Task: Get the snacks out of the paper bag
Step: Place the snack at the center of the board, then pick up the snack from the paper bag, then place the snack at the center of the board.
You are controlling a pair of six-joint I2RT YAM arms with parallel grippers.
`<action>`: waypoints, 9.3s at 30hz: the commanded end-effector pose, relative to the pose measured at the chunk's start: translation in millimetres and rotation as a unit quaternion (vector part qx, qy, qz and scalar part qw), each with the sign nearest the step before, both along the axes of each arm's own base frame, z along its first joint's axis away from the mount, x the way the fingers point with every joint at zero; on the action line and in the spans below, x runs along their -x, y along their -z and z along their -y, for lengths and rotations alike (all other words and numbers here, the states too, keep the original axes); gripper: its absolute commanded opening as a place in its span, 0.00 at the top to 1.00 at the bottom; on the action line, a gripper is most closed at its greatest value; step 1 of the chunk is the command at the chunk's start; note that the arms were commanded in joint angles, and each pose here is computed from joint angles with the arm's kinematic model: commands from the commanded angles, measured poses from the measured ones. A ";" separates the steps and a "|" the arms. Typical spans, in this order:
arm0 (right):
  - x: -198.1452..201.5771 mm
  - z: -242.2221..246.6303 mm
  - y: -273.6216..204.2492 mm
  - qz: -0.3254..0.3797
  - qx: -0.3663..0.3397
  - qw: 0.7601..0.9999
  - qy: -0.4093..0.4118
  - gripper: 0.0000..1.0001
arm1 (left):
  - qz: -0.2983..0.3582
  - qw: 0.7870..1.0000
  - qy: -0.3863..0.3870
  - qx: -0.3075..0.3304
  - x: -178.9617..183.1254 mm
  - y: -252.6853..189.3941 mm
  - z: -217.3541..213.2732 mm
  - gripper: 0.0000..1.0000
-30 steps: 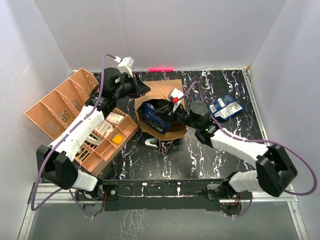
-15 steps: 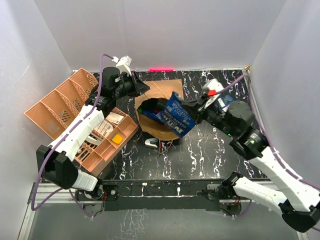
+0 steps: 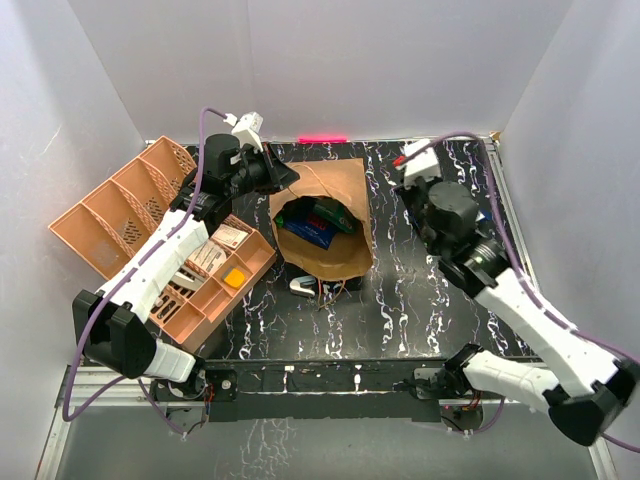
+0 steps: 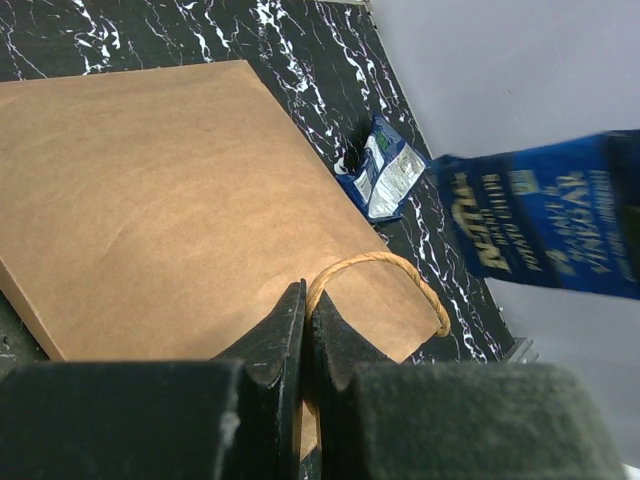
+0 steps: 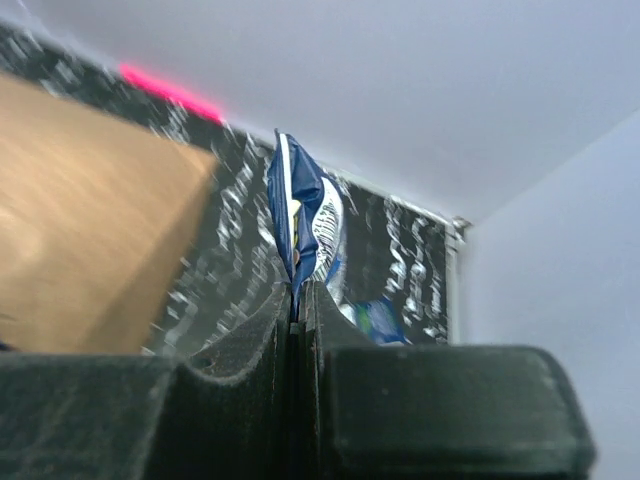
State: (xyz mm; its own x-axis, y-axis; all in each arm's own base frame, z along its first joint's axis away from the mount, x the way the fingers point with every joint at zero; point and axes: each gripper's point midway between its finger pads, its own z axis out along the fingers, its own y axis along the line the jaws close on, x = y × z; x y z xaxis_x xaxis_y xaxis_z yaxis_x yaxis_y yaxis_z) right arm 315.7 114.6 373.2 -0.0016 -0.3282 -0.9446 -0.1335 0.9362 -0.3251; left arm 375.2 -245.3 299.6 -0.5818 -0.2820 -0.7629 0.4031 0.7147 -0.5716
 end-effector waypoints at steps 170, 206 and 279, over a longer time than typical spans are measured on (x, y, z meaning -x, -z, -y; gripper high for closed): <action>-34.2 -233.8 203.8 -0.055 0.116 0.908 -0.400 0.93 | 0.024 0.998 0.050 0.001 27.6 -47.2 -0.3 1.00; 156.8 -16.8 11.0 0.004 0.016 0.949 -0.313 0.93 | 0.031 0.998 0.056 0.013 30.0 -42.2 1.9 0.98; -86.9 98.7 245.7 -0.098 0.306 0.936 -0.146 0.44 | 0.041 0.996 0.074 0.012 44.5 -46.7 0.5 1.00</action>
State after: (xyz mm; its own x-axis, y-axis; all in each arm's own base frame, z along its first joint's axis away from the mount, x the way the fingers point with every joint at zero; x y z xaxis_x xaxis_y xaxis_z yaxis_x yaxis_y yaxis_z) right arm 402.0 -1.2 90.5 -0.1069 -0.8456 -0.5231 -0.5026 0.4998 -0.7053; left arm 343.0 -248.3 321.9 -0.5989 -0.2040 -0.7744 0.4978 0.6627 -0.5595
